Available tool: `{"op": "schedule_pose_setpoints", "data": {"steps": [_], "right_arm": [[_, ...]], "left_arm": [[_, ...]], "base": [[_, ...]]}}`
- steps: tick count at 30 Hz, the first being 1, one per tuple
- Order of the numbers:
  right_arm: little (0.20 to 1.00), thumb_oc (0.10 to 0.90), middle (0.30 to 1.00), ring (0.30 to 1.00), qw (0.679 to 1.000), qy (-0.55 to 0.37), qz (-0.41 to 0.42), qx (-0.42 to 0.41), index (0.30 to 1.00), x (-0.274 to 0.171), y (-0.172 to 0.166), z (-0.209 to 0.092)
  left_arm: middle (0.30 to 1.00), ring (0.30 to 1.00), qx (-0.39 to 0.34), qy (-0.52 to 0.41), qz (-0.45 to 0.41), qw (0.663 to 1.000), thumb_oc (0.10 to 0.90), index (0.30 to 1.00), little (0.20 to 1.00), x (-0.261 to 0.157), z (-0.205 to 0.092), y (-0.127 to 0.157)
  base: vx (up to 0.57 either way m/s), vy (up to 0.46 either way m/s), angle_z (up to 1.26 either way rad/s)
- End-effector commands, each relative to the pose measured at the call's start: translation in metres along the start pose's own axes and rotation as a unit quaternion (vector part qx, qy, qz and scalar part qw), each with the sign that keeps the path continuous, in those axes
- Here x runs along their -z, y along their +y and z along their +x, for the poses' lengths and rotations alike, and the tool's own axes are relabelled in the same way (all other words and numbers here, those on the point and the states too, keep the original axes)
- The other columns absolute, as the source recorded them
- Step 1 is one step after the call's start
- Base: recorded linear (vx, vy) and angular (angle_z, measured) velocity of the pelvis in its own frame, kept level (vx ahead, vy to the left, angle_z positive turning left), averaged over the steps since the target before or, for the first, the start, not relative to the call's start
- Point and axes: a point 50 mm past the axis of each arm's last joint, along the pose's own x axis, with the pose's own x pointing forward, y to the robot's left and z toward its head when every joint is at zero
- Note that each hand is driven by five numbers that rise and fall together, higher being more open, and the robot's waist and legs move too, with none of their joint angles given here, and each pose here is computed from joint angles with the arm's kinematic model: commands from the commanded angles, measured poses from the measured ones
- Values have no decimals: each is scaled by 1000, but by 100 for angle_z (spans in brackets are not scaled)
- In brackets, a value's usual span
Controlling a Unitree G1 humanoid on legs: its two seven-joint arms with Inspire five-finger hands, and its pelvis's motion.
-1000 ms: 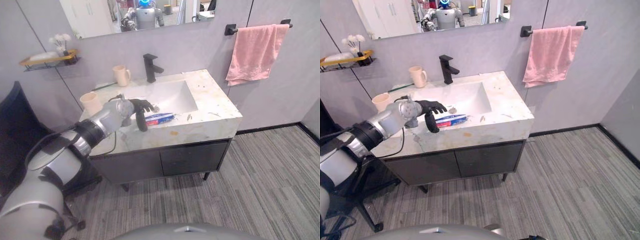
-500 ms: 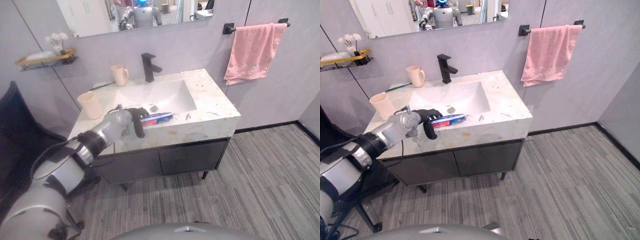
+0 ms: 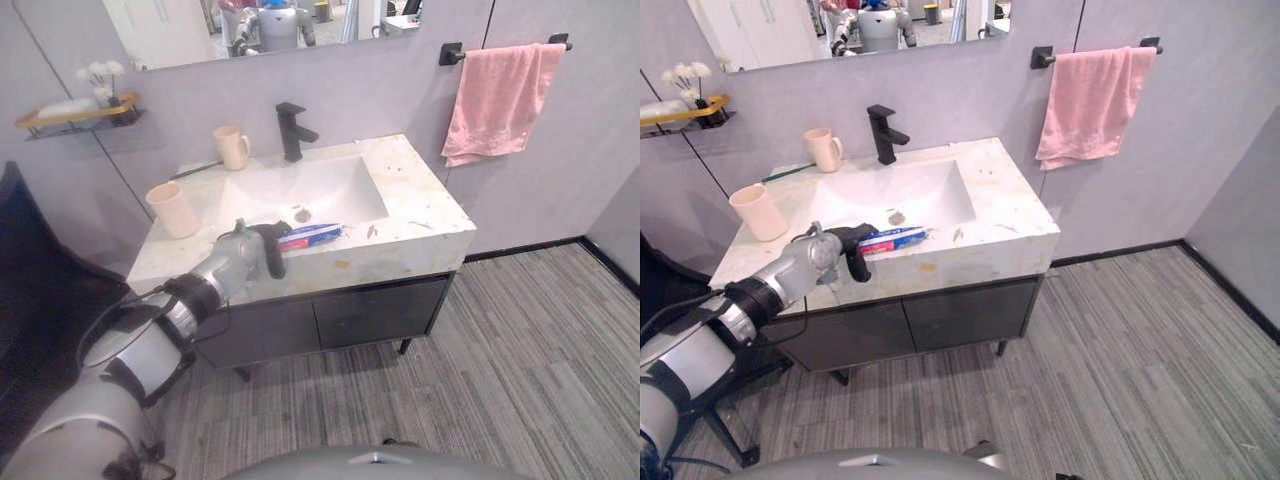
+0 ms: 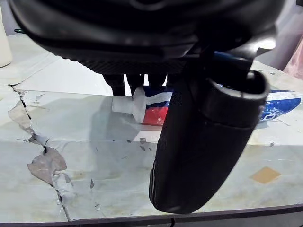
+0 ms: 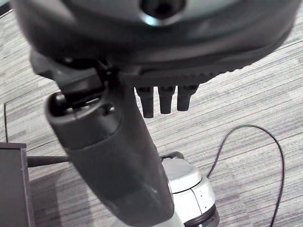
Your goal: Organize the bathroom.
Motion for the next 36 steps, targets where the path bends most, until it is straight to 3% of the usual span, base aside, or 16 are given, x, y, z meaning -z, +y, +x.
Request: {"op": "schedule_pose_setpoints", "data": {"steps": [1, 5, 6, 8, 9, 10, 11, 13, 36], "right_arm": [[900, 800, 900, 900, 998, -34, -37, 22, 900, -21, -12, 1], [900, 800, 900, 900, 998, -33, -40, 23, 900, -20, -13, 1], [900, 800, 900, 900, 998, -33, -40, 22, 900, -20, -13, 1], [900, 800, 900, 900, 998, -32, -41, 21, 900, -20, -13, 1], [900, 800, 900, 900, 998, -32, -41, 21, 900, -20, -13, 1], [900, 800, 900, 900, 998, -33, -40, 20, 900, -21, -12, 1], [900, 800, 900, 900, 998, -33, -41, 19, 900, -21, -11, 1], [900, 800, 900, 900, 998, -33, -41, 18, 900, -22, -9, 1], [900, 800, 900, 900, 998, -30, -50, 19, 900, -34, -1, 1]], "left_arm": [[300, 300, -104, 12, -11, 994, 400, 300, 300, 8, -7, 59], [300, 300, -108, 9, -4, 994, 400, 300, 300, 6, -9, 64], [436, 436, -112, 7, -3, 994, 491, 436, 436, 4, -10, 68], [387, 387, -116, 5, -3, 993, 458, 387, 387, 2, -12, 72], [411, 411, -118, 4, -3, 993, 474, 411, 411, 2, -13, 74], [474, 474, -122, 2, -1, 993, 516, 474, 474, 0, -14, 79], [787, 787, -124, 0, -1, 992, 725, 787, 787, -1, -15, 82], [900, 900, -123, -2, 0, 992, 800, 900, 900, -2, -17, 87], [900, 900, -155, -39, -4, 987, 800, 900, 900, -32, -44, 145]], "base": [[0, 0, 0], [0, 0, 0], [0, 0, 0], [0, 0, 0], [0, 0, 0], [0, 0, 0], [0, 0, 0], [0, 0, 0], [-7, 2, 0]]}}
